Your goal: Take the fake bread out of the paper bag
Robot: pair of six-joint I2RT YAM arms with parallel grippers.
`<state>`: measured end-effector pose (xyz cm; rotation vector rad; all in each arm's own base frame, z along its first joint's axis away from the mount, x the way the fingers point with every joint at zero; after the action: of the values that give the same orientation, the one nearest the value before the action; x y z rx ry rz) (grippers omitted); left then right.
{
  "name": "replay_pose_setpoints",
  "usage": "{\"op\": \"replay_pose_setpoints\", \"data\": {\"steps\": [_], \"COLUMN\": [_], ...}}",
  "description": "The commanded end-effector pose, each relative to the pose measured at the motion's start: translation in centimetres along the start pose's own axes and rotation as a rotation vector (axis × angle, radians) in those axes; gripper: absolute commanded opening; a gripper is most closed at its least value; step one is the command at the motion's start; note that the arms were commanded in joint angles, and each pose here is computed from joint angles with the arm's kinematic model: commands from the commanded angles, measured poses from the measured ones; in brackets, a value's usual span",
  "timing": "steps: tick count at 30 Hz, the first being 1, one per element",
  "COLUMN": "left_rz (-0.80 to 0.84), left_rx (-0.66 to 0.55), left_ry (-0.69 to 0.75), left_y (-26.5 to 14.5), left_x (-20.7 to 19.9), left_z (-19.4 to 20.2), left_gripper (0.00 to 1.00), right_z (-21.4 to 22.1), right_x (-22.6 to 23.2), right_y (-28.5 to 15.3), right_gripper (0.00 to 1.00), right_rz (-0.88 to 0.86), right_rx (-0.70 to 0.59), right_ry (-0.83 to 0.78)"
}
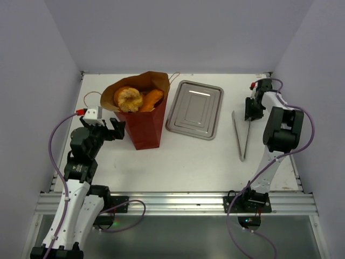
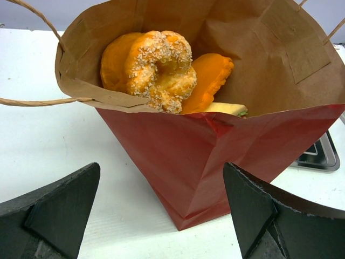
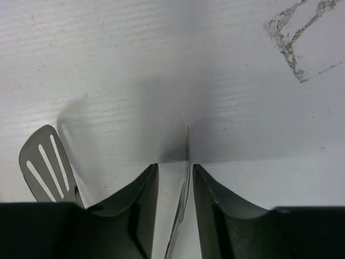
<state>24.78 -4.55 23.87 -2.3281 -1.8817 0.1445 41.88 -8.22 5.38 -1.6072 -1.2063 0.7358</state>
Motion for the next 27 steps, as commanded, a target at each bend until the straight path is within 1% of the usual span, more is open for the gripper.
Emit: {"op": "replay_pose_setpoints", "data": {"steps": [1, 4, 5, 6, 7, 8, 10, 11, 12, 15, 18, 22, 27], "left_rz": [0.014, 0.024, 0.026, 0.029, 0.030, 0.032, 0.035, 0.038, 0.036, 0.036, 0.039, 0.043, 0.043], "left_rx": [-0.078, -0.075, -0.078, -0.077, -0.077, -0.080, -0.082, -0.084, -0.085, -0.090, -0.093, -0.093, -0.097], "left_ry": [0.037, 0.038, 0.039, 0.039, 0.037, 0.039, 0.039, 0.040, 0.040, 0.041, 0.041, 0.042, 0.043], "left_y": [0.0, 0.0, 0.0, 0.0, 0.0, -0.1, -0.1, -0.1, -0.1, -0.2, -0.3, -0.3, -0.4], "left_x": [-0.1, -0.3, -0.3, -0.3, -0.4, -0.4, -0.4, -0.5, -0.5, -0.5, -0.5, -0.6, -0.7], "left_z": [-2.4, -2.3, -2.4, -2.4, -2.4, -2.4, -2.5, -2.5, -2.5, -2.6, -2.7, -2.7, -2.8], "left_gripper": [1.00, 0.99, 1.00, 0.99, 1.00, 0.99, 1.00, 1.00, 0.99, 0.99, 1.00, 0.99, 1.00], "right_z": [-0.8, -1.1, -1.0, -0.8, -0.6, -0.2, 1.2, 3.1, 3.7, 7.1, 9.2, 10.1, 11.2], "right_x": [-0.2, -0.5, -0.7, -0.7, -0.8, -0.6, -0.3, 0.2, 0.4, 0.3, -0.4, -0.6, 0.4], "right_y": [-2.0, -4.7, -5.5, -7.1, -7.9, -8.7, -10.4, -10.2, -11.2, -10.4, -9.1, -8.2, -6.5], "right_gripper": [0.44, 0.56, 0.63, 0.67, 0.70, 0.76, 0.83, 0.90, 0.93, 0.99, 0.99, 0.99, 0.99], "right_rz": [-0.007, -0.009, -0.009, -0.014, -0.019, -0.041, -0.084, -0.143, -0.161, -0.187, -0.147, -0.101, -0.098], "right_rx": [-0.018, -0.097, -0.116, -0.158, -0.174, -0.185, -0.206, -0.168, -0.183, -0.099, -0.072, -0.111, -0.065], "right_ry": [-0.066, -0.120, -0.133, -0.163, -0.181, -0.201, -0.255, -0.296, -0.304, -0.283, -0.220, -0.189, -0.194]}}
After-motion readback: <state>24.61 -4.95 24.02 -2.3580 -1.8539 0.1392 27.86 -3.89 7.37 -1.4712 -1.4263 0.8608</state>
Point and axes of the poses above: each gripper's point midway between its finger pads, its own y axis out along the fingers, its own x axis along the line the jaws close on, z = x × y, the point moved 3 cm from there along -y, back along the fingers, and after that the axes turned 12 degrees about y, right-handed, at the moved point
